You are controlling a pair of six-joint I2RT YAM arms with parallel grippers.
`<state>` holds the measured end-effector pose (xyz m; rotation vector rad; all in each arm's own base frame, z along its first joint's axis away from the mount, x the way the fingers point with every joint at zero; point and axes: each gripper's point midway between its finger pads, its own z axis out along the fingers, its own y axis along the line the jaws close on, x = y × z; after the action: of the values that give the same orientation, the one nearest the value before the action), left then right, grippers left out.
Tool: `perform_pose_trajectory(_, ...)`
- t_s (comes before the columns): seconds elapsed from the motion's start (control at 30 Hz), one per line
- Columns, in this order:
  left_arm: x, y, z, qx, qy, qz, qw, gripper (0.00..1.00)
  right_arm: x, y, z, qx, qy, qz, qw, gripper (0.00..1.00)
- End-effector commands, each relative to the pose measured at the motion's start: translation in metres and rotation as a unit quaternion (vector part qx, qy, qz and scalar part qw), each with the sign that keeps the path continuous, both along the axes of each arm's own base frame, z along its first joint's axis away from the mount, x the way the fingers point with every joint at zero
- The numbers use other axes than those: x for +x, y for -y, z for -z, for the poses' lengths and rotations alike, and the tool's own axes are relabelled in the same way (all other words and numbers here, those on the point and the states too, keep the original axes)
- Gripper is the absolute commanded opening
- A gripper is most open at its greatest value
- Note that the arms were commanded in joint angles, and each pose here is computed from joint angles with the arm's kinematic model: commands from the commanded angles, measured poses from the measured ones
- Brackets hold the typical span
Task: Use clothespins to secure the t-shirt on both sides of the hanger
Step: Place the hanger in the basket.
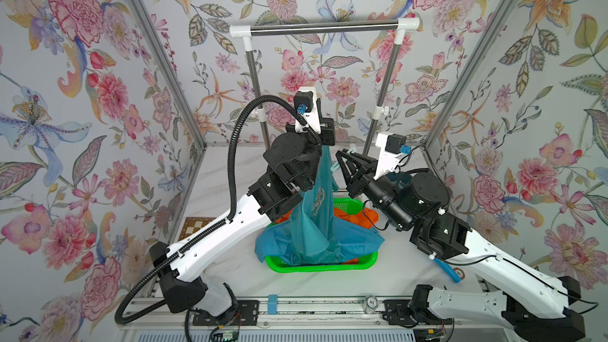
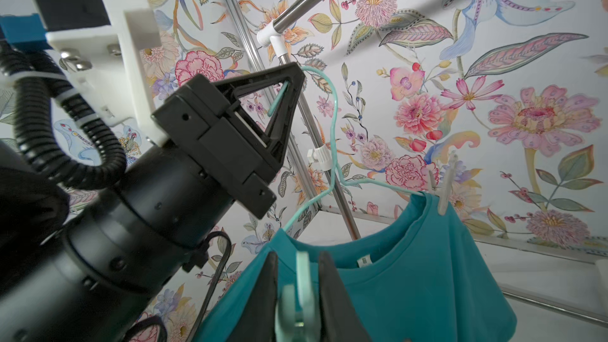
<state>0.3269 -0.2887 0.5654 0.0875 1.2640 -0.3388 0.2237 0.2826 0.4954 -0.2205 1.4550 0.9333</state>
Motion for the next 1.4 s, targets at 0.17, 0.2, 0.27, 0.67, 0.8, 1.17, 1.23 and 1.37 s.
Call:
perform_pose_trajectory(0.17, -0.021, 0.043, -0.013, 0.088, 0.074, 0.192, 0.975, 0.03, -0.008, 0.017, -0.003, 0.019, -0.003, 0.015, 1.0, 0.12)
perform_pose_trajectory(0.2, -0.02, 0.04, -0.013, 0.084, 0.073, 0.205, 0.972, 0.03, -0.008, 0.02, -0.002, 0.018, -0.004, 0.019, 1.0, 0.12)
perform_pose_trajectory(0.27, -0.016, 0.033, -0.013, 0.074, 0.072, 0.227, 0.968, 0.04, -0.01, 0.027, 0.001, 0.018, -0.006, 0.027, 0.999, 0.12)
perform_pose_trajectory(0.67, -0.015, 0.01, -0.002, 0.014, 0.032, 0.237, 0.971, 0.03, -0.007, 0.053, -0.002, -0.004, 0.003, 0.079, 0.997, 0.12)
perform_pose_trajectory(0.8, -0.025, 0.005, 0.013, -0.014, 0.021, 0.259, 0.965, 0.04, -0.009, 0.066, -0.002, -0.004, 0.006, 0.096, 0.995, 0.13)
perform_pose_trajectory(1.17, -0.017, -0.019, 0.127, -0.086, -0.097, 0.265, 0.955, 0.06, -0.007, 0.084, 0.006, -0.011, -0.002, 0.12, 0.993, 0.13)
perform_pose_trajectory(1.23, -0.011, -0.03, 0.16, -0.1, -0.133, 0.252, 0.953, 0.07, -0.005, 0.084, 0.008, -0.013, -0.004, 0.122, 0.993, 0.13)
perform_pose_trajectory(1.37, -0.007, -0.049, 0.207, -0.114, -0.178, 0.226, 0.951, 0.07, -0.001, 0.082, 0.012, -0.017, -0.008, 0.122, 0.992, 0.13)
